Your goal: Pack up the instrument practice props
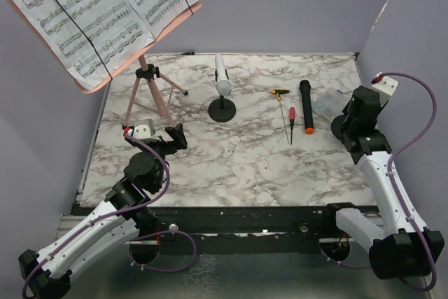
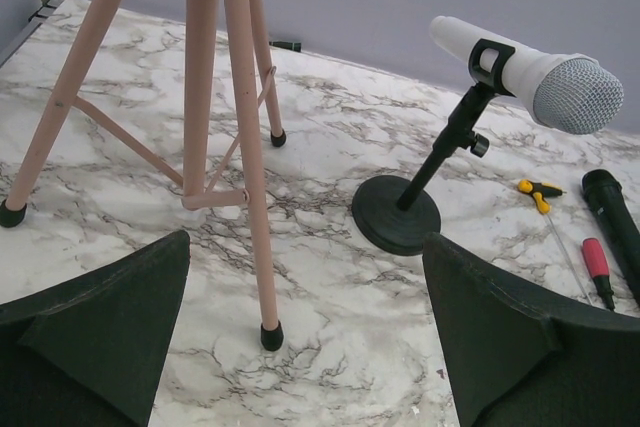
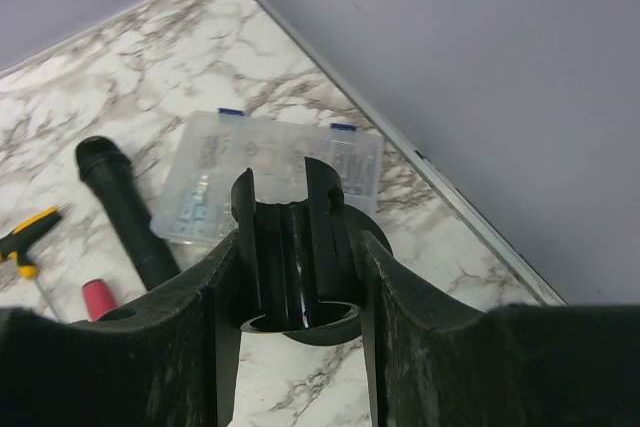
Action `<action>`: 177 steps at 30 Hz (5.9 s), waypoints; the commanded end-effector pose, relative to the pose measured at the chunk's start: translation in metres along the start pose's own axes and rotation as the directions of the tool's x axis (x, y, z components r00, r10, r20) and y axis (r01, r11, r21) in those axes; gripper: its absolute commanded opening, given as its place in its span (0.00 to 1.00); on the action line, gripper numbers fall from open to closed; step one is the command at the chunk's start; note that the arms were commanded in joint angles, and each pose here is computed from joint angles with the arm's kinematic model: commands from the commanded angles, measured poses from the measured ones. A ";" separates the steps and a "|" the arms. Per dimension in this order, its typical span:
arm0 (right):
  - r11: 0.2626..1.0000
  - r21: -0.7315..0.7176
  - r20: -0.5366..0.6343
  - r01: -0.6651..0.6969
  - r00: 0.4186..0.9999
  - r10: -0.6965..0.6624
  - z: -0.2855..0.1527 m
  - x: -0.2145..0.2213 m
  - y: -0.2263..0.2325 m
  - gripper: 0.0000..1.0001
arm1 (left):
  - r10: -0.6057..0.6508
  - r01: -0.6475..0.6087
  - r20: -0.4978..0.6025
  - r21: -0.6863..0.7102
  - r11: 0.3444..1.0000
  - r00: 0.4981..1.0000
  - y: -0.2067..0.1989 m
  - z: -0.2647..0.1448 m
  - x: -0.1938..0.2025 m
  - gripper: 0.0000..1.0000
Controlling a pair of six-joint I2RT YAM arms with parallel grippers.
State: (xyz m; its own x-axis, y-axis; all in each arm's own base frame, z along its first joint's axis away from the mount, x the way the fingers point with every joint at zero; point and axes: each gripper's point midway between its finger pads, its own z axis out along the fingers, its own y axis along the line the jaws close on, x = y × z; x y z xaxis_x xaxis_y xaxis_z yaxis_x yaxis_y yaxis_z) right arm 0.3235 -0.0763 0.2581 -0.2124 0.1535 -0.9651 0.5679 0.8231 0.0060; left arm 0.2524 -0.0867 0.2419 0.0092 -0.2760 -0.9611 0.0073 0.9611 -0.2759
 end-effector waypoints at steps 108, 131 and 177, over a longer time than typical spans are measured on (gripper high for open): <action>0.553 -0.817 0.164 0.163 0.985 -0.048 -0.174 -0.033 0.347 1.00 | 0.245 -0.234 -0.125 0.096 0.967 0.961 -0.014 0.013 0.042 0.99; 0.693 -0.664 0.118 0.281 0.955 -0.274 -0.149 0.051 0.400 0.76 | 0.233 -0.222 -0.111 0.099 0.970 0.966 -0.017 0.015 0.041 0.99; -0.042 -0.951 0.307 0.305 0.935 -0.179 -0.268 0.058 0.275 0.01 | 0.211 -0.039 -0.167 0.688 0.724 0.963 -0.158 0.001 0.081 0.99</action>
State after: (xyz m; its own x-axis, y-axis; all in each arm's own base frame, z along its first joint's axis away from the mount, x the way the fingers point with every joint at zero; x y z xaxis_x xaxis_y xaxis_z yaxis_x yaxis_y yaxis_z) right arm 0.2592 0.3001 0.2558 -0.0789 -0.2578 -0.9630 -0.8306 0.5511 -0.0795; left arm 0.2515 -0.2374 0.1876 -0.1266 0.0847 -0.9883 0.6714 0.7408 -0.0225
